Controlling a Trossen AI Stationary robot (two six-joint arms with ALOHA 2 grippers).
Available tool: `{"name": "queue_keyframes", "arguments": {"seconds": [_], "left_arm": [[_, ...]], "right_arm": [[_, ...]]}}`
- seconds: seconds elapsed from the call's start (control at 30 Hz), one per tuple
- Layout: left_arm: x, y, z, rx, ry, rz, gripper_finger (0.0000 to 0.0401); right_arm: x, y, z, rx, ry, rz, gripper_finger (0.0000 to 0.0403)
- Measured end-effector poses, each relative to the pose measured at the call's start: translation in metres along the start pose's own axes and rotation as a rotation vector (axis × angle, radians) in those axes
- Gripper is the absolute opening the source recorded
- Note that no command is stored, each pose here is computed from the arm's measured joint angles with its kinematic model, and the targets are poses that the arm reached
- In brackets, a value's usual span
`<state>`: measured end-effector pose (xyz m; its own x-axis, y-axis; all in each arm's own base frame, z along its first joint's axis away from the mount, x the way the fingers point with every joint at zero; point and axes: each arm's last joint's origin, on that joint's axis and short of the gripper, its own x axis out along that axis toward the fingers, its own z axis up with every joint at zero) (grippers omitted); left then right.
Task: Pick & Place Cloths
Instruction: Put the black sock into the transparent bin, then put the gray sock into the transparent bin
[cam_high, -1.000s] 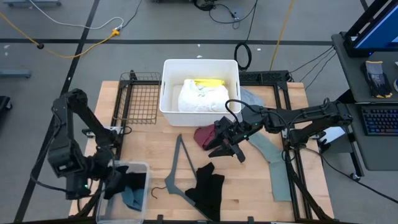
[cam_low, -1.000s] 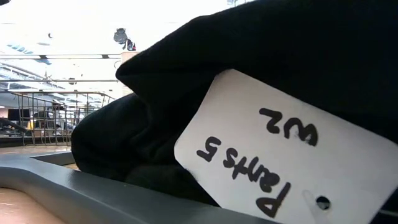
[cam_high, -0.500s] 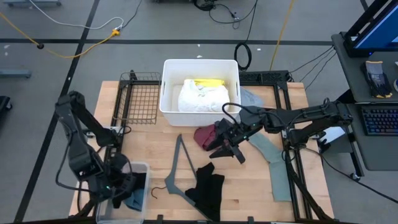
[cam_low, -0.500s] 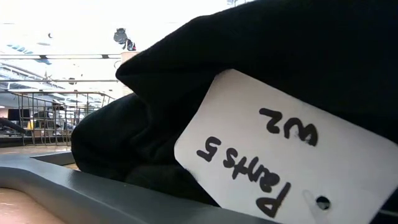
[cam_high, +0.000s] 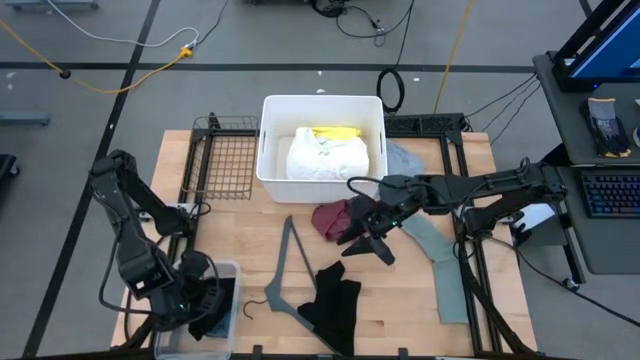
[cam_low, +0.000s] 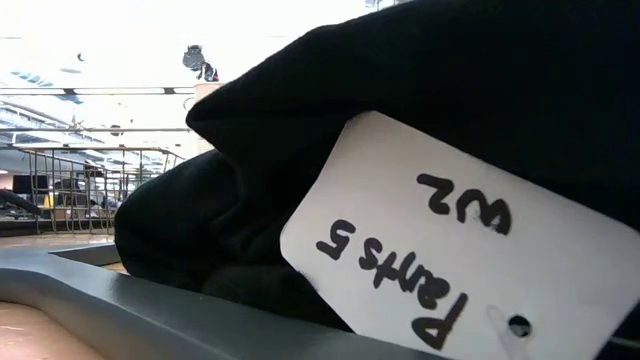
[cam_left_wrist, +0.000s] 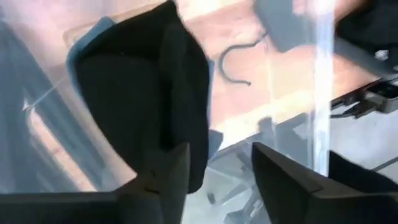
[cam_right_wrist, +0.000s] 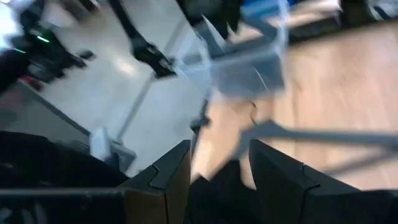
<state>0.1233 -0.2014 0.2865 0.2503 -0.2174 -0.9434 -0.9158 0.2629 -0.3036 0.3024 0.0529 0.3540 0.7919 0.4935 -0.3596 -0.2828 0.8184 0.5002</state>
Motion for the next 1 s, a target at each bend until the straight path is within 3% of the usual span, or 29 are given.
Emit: {"name": "queue_keyframes", "arguments": {"seconds": [0.2,0.47,0.7,1.0], "left_arm": [[-0.006,-0.003,-0.003,0.031,0.085,-0.044,0.0241],[-0.024,-0.004,0.003,0.044,0.054,-0.209,0.027],[-0.039,-0.006,0.019,0.121,-0.126,-0.385,0.0271],[-0.054,-0.013,0.041,0.297,-0.492,-0.526,0.0271]], "right_arm": [[-0.004,-0.012,-0.024,0.08,0.197,-0.218,0.0155],[-0.024,-0.025,-0.059,0.114,0.543,-0.551,0.0155],[-0.041,-0.026,-0.076,0.193,0.753,-0.687,0.0155],[-0.057,-0.024,-0.087,0.324,0.89,-0.832,0.0156]]}}
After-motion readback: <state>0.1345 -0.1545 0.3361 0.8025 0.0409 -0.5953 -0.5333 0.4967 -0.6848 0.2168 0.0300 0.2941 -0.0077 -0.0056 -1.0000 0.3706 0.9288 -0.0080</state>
